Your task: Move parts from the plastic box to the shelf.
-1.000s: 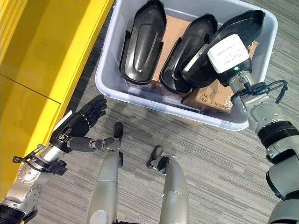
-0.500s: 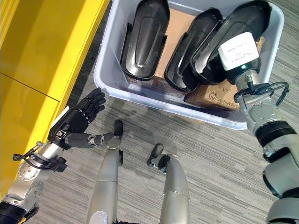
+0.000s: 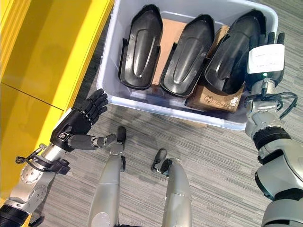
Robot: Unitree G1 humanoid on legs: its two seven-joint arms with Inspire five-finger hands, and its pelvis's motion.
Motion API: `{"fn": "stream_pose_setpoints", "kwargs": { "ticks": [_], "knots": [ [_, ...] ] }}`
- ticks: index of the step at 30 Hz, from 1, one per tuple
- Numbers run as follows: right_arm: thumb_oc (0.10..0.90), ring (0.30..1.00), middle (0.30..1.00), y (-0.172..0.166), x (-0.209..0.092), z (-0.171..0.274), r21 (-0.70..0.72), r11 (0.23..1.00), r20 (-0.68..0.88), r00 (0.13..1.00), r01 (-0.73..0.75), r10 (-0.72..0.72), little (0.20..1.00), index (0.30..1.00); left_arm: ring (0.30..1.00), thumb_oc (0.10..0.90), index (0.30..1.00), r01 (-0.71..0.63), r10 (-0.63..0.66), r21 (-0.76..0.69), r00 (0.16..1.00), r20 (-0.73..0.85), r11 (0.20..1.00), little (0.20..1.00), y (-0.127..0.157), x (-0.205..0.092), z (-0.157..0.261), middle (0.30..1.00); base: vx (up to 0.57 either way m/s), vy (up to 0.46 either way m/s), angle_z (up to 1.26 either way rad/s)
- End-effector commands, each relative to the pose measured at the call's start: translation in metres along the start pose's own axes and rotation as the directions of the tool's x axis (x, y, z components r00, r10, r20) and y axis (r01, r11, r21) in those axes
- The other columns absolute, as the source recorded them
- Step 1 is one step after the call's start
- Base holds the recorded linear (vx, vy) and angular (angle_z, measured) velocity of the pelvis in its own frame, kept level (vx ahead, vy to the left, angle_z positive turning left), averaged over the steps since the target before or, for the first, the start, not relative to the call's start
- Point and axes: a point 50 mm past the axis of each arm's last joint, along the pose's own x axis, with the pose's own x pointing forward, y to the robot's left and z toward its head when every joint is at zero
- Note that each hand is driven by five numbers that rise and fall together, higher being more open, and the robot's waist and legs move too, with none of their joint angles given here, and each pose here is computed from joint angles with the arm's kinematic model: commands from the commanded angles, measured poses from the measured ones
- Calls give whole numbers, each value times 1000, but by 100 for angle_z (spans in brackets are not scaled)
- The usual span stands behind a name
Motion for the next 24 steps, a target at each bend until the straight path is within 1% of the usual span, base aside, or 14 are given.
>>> {"fn": "stream_pose_setpoints", "kwargs": {
  "ticks": [1, 5, 6, 10, 11, 12, 14, 17, 18, 19, 21, 22, 23, 24],
  "knots": [
    [900, 1000, 1000, -41, 16, -70, -136, 982, -275, 948, 130, -164, 1000, 1000, 1000, 900, 1000, 42, -38, -15, 976, 213, 999, 1000, -17, 14, 28, 1000, -17, 38, -7],
    [900, 1000, 1000, -40, 12, -76, -57, 975, -352, 909, 215, -221, 1000, 1000, 1000, 900, 1000, 41, -35, -25, 975, 219, 999, 1000, -19, 15, 28, 1000, -28, 75, -3],
    [900, 1000, 1000, -41, 10, -78, 31, 961, -434, 870, 274, -235, 1000, 1000, 1000, 900, 1000, 35, -27, -32, 974, 225, 999, 1000, -20, 16, 29, 1000, -28, 106, -1],
    [900, 1000, 1000, -45, 7, -79, 170, 883, -541, 790, 437, -287, 1000, 1000, 1000, 900, 1000, 18, -4, -57, 970, 242, 998, 1000, -23, 17, 31, 1000, -30, 140, -14],
    [900, 1000, 1000, -54, 6, -78, 247, 783, -619, 715, 570, -325, 1000, 1000, 1000, 900, 1000, 6, 12, -72, 968, 249, 997, 1000, -23, 18, 33, 1000, -60, 154, -12],
    [900, 1000, 1000, -56, 5, -78, 263, 756, -639, 695, 599, -329, 1000, 1000, 1000, 900, 1000, 3, 16, -76, 969, 248, 997, 1000, -24, 19, 33, 1000, -51, 151, -10],
    [900, 1000, 1000, -56, -4, -81, 304, 648, -709, 620, 698, -335, 1000, 1000, 1000, 900, 1000, -17, 38, -89, 968, 247, 996, 1000, -23, 17, 34, 1000, 18, 121, -12],
    [900, 1000, 1000, -60, -18, -80, 296, 493, -783, 504, 818, -366, 1000, 1000, 1000, 900, 1000, -22, 48, -105, 967, 251, 994, 1000, -29, 17, 33, 1000, 21, 138, -16],
    [900, 1000, 1000, -67, -22, -79, 295, 427, -789, 470, 855, -395, 1000, 1000, 1000, 900, 1000, -29, 57, -113, 966, 253, 993, 1000, -31, 17, 34, 1000, 24, 158, -18],
    [900, 1000, 1000, -82, -25, -72, 304, 334, -791, 432, 892, -432, 1000, 1000, 1000, 900, 1000, -38, 69, -124, 964, 258, 992, 1000, -33, 17, 33, 1000, 20, 171, -19],
    [900, 1000, 1000, -107, -30, -63, 356, 212, -760, 414, 910, -501, 1000, 1000, 1000, 900, 1000, -47, 83, -137, 961, 262, 989, 1000, -36, 19, 32, 1000, 25, 179, -23],
    [900, 1000, 1000, -112, -32, -60, 382, 188, -745, 422, 905, -516, 1000, 1000, 1000, 900, 1000, -48, 85, -141, 961, 263, 989, 1000, -36, 19, 32, 1000, 62, 239, -35],
    [900, 1000, 1000, -133, -39, -40, 516, 157, -644, 503, 842, -577, 1000, 1000, 1000, 900, 1000, -60, 101, -157, 958, 267, 986, 1000, -38, 21, 32, 1000, 32, 177, -31],
    [900, 1000, 1000, -135, -40, -38, 538, 154, -629, 516, 829, -582, 1000, 1000, 1000, 900, 1000, -61, 102, -157, 957, 270, 986, 1000, -38, 22, 32, 1000, 32, 210, -19]
  ]
}}
